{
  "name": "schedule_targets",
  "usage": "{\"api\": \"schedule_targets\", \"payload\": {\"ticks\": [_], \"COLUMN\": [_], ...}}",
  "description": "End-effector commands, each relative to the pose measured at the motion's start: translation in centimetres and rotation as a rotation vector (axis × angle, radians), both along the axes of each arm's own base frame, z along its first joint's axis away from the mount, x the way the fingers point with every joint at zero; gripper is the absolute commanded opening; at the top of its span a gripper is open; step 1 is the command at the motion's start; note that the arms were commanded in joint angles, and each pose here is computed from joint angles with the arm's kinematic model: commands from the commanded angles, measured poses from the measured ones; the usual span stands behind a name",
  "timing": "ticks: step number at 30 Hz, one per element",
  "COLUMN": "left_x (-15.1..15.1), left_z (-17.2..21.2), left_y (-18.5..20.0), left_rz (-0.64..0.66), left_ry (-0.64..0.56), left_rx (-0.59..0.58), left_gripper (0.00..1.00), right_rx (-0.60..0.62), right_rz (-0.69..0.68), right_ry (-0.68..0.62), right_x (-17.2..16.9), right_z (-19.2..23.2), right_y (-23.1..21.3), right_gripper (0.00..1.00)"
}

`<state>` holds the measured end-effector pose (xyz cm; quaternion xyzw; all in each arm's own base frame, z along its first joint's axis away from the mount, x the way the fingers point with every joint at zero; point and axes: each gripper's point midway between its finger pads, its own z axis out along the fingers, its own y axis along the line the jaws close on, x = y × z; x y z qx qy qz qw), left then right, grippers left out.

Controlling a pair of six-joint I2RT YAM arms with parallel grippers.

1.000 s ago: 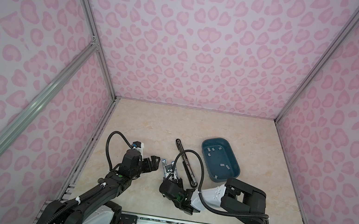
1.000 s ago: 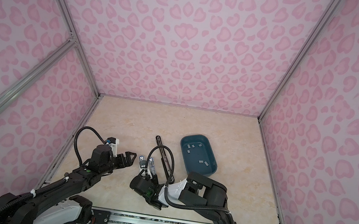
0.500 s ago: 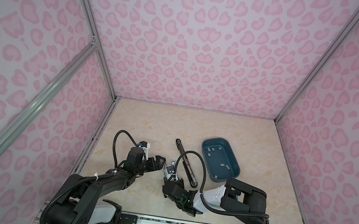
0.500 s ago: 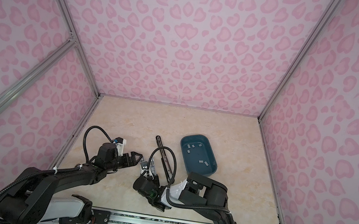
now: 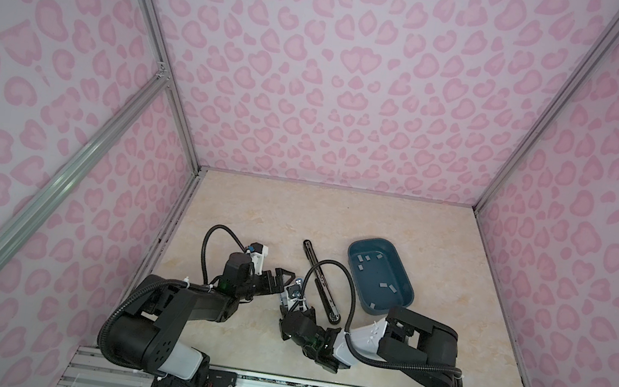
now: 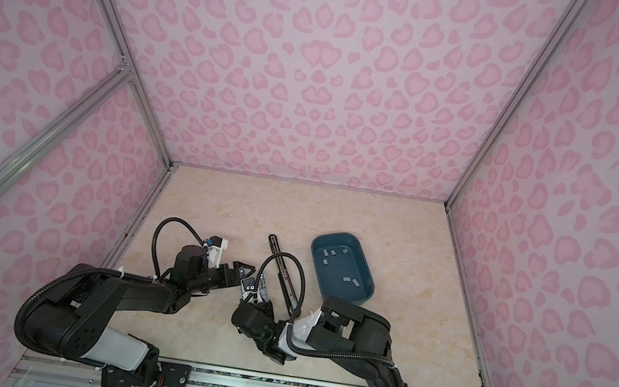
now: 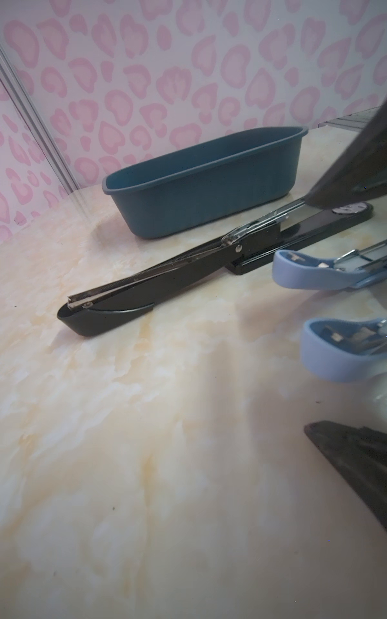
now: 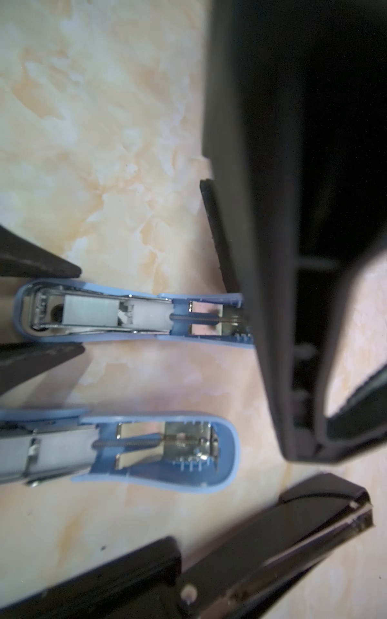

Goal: Load the staples into the stapler

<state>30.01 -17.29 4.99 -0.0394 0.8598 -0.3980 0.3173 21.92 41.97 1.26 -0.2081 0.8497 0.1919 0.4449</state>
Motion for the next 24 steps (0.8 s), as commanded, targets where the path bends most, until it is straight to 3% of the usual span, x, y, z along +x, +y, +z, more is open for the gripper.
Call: {"api": "schedule_targets", "payload": {"ticks": [1,6,11,14,24], "left_x": [0.7,0.0,-1.1,-1.7,-3.1], "left_z": [2.0,3.1,3.7,3.7,2.9], "left_y": [-1.1,-1.1,-1.6,-2.3,-3.2], "left_rz": [-0.043,-0.06,-0.108,-0.149,-0.203], "left_ry": [-0.082,-0.138,-0.172,-0.18,-0.2], "left_rx": [-0.067,-0.082,-0.084,-0.092,-0.075], "left_gripper": [0.98,0.87,0.58,0.49,0.46], "right_rx": [-0.144,-0.137,-0.129,-0.125,-0.086], "right_rz": [0.064,0.062,0.055,0.053,0.079], "right_ry": [0.115,0.125,0.123,0.123,0.09], "right_x": [-2.1,-2.0,-1.9,-1.8,-1.3], "right_z": [-4.3,-4.6,-4.5,-4.4,-3.8], "right_y": [-1.8,-1.7,-1.9,-2.0,-1.9], "right_gripper": [0.2,0.19,0.19,0.19,0.19]}}
